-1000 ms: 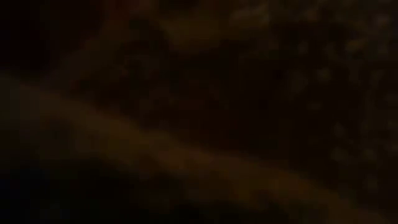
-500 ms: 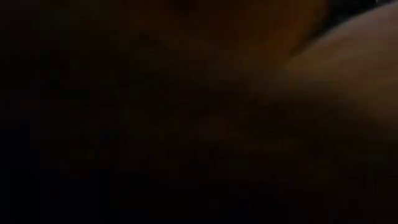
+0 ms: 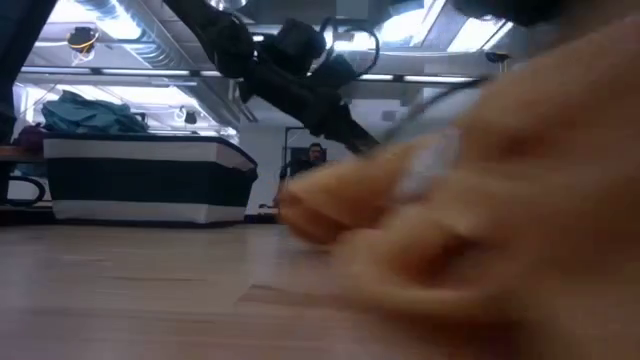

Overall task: Fold towel
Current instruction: Adjust the yellow and white towels to the bottom right of the table, then move the gray towel to the middle left of the table

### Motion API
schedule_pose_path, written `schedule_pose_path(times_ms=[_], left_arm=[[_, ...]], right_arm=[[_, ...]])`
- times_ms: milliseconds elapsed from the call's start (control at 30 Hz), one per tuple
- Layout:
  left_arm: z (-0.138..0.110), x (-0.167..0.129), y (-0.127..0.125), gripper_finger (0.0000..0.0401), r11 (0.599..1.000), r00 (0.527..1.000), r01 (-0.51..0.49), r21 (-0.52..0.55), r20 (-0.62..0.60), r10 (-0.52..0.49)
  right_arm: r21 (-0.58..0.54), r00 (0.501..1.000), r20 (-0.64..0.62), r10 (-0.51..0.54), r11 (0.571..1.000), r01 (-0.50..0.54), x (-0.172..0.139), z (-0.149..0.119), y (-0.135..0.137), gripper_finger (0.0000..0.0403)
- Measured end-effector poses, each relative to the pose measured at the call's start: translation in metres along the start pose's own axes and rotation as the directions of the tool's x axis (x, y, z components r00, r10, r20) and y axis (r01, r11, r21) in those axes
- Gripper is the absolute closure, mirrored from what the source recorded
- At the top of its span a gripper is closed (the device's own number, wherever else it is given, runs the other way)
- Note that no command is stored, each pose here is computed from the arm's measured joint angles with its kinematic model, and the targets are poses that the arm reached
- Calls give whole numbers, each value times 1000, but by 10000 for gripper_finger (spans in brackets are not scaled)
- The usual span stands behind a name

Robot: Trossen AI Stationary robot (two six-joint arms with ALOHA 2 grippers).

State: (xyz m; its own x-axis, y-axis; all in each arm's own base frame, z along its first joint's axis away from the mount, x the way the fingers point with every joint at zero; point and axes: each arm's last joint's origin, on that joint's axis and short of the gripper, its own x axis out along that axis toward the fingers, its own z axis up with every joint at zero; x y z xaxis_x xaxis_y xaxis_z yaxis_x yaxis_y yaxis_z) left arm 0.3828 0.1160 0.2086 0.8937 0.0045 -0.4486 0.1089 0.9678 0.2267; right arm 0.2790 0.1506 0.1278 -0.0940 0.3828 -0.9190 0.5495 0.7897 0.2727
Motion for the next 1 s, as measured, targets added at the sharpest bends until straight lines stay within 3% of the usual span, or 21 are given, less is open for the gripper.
schedule_pose_path(times_ms=[133,200,433,800,1000], left_arm=[[-8,13,0,398,1000,999,4,11,38,-4],[-11,19,0,398,1000,999,-1,12,53,1],[-26,41,1,398,999,994,-27,33,106,23],[-51,89,5,398,1000,999,2,15,42,-2],[-70,91,-4,398,992,986,75,-101,-141,-89]], right_arm=[[54,986,14,-167,985,166,-17,-14,-16,237],[63,977,55,-205,978,201,-25,-18,-19,237],[33,980,138,-143,990,140,-38,-20,-15,237],[-12,978,206,-43,999,47,-68,-25,0,237],[-42,969,241,-61,996,73,-84,-27,8,237]])
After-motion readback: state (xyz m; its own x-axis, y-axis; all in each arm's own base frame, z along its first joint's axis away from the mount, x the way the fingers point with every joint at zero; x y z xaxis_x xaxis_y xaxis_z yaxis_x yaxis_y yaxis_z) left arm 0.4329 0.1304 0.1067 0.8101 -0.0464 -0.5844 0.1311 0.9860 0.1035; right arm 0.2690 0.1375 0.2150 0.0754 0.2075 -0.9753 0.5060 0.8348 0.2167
